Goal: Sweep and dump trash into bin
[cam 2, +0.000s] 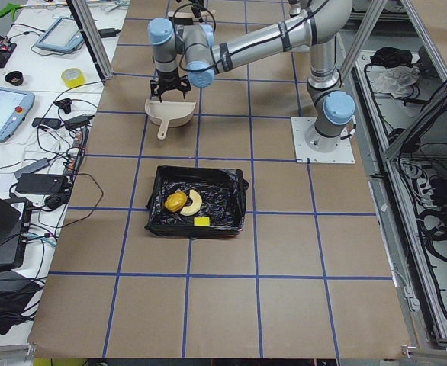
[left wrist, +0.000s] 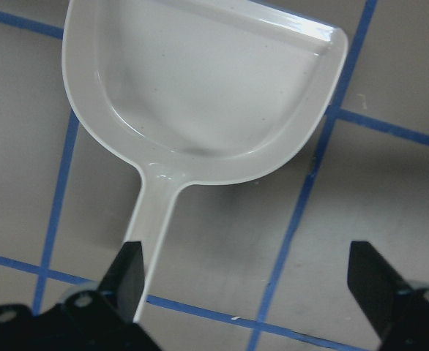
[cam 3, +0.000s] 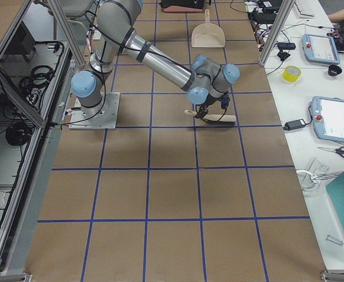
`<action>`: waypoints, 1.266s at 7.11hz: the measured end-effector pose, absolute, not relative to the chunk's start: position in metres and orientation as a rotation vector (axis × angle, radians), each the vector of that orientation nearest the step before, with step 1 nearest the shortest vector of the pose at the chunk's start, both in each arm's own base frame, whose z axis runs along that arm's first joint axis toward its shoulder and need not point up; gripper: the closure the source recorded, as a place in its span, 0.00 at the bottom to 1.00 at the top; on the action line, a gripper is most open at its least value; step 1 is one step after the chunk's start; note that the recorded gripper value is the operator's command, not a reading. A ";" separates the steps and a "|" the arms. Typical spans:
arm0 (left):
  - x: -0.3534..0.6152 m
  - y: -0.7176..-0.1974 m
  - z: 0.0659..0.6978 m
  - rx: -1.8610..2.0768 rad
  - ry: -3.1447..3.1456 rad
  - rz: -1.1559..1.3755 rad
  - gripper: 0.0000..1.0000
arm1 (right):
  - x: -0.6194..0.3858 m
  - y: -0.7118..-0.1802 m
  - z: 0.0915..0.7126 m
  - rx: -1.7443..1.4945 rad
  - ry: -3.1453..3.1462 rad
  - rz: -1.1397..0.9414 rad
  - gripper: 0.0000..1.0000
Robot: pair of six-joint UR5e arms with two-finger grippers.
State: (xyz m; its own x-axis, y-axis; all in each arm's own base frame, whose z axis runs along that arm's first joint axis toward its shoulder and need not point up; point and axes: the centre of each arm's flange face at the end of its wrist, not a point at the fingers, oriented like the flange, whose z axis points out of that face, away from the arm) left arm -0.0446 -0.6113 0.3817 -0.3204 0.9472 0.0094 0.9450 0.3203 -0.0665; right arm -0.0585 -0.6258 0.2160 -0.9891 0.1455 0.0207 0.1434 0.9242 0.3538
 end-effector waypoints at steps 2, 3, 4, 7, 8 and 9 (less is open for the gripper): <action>-0.056 -0.537 0.438 -1.534 -2.706 -0.008 0.05 | -0.059 -0.625 0.218 0.225 3.085 0.567 0.01; -0.057 -0.511 0.454 -1.332 -2.843 -0.024 0.03 | -0.059 -0.624 0.223 0.222 3.089 0.565 0.01; -0.057 -0.497 0.468 -1.044 -2.986 -0.009 0.00 | -0.059 -0.621 0.230 0.223 3.094 0.568 0.01; -0.063 -0.490 0.489 -0.105 -3.163 0.058 0.00 | -0.063 -0.614 0.245 0.213 3.142 0.599 0.01; -0.076 -0.490 0.489 0.068 -3.144 0.065 0.00 | -0.064 -0.612 0.258 0.202 3.175 0.583 0.00; -0.099 -0.489 0.489 0.142 -3.124 0.070 0.00 | -0.060 -0.609 0.282 0.190 3.196 0.519 0.00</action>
